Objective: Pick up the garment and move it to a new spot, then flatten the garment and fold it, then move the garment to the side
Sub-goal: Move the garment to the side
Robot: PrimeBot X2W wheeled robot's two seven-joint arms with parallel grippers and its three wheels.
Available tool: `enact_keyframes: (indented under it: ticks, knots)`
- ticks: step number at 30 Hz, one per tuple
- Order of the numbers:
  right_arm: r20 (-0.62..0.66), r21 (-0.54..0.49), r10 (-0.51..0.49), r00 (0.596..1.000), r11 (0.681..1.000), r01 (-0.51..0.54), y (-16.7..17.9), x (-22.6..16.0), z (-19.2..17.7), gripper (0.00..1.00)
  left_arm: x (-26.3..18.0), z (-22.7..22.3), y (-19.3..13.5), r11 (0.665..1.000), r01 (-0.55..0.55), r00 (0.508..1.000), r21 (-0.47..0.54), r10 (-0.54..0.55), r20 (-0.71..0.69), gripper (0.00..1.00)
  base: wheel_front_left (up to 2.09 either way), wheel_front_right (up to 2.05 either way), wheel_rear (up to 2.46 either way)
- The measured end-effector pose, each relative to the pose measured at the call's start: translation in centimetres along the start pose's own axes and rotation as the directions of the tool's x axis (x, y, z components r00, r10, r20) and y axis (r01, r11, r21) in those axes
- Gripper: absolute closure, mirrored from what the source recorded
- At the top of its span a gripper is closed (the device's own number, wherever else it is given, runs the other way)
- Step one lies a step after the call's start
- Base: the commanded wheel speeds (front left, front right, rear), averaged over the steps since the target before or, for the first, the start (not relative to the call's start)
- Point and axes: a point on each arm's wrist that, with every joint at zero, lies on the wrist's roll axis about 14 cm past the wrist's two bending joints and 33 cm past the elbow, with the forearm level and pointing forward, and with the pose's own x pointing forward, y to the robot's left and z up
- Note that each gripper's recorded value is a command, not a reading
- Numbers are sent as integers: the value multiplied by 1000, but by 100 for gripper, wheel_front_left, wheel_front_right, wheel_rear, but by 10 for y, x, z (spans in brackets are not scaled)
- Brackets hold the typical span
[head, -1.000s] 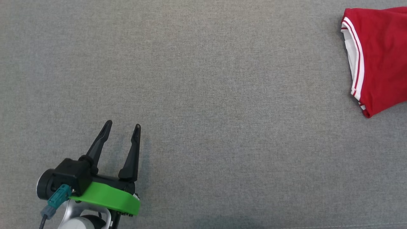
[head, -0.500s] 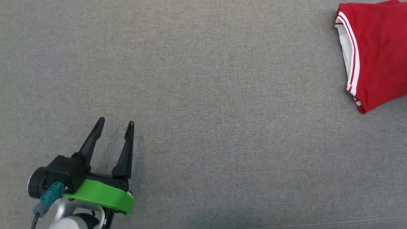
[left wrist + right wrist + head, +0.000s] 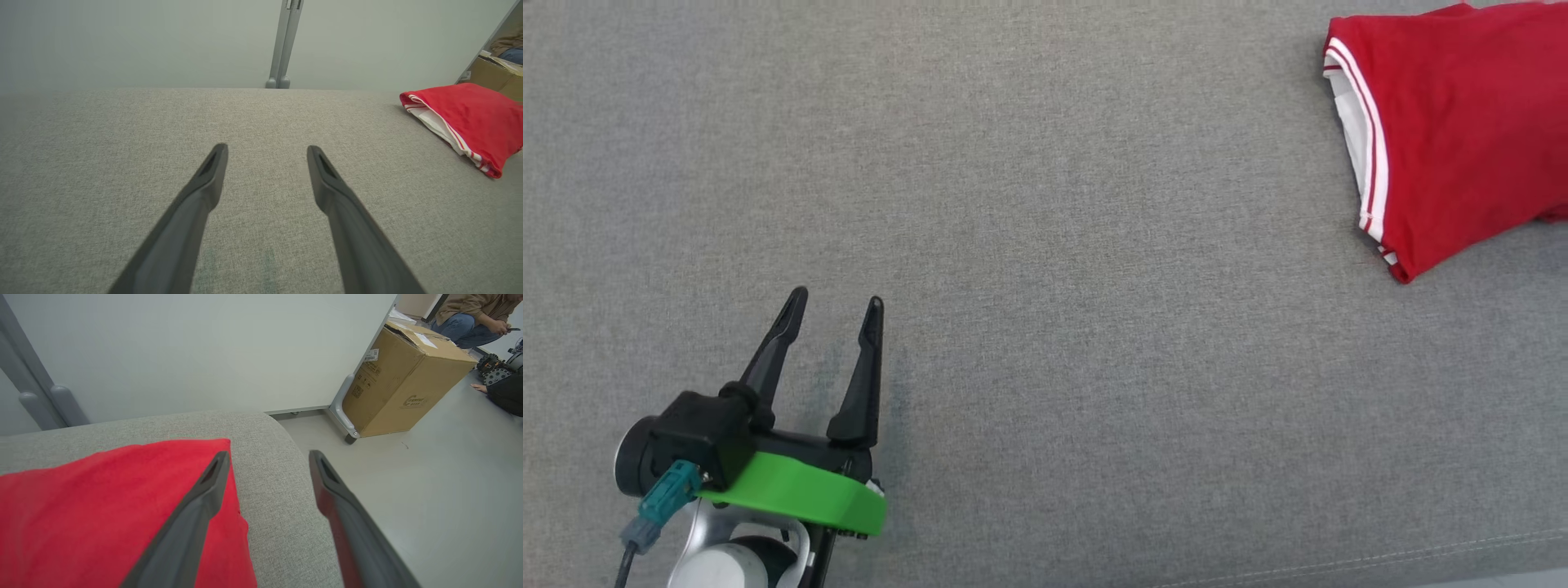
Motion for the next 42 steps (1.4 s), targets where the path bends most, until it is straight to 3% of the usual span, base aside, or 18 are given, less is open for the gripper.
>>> enact_keyframes:
  ticks: [15, 22, 31, 42]
  knots:
    - [255, 51, 103, 961, 992, -120, 18, -45, 84, 0, 1, 39, -43, 991, 81, 984, -103, -62, 169, 0, 0, 0, 0]
    - [421, 99, 176, 890, 966, -238, 44, -88, 133, 0, -10, 56, -36, 997, 43, 972, -70, -26, 233, 0, 0, 0, 0]
    - [489, 173, 193, 851, 934, -312, 60, -138, 123, 0, -33, 53, -40, 998, 18, 973, -67, -2, 230, 0, 0, 0, 0]
    - [526, 221, 325, 786, 840, -496, 138, -188, 95, 0, -57, 59, -10, 995, -89, 958, -42, 98, 271, 0, 0, 0, 0]
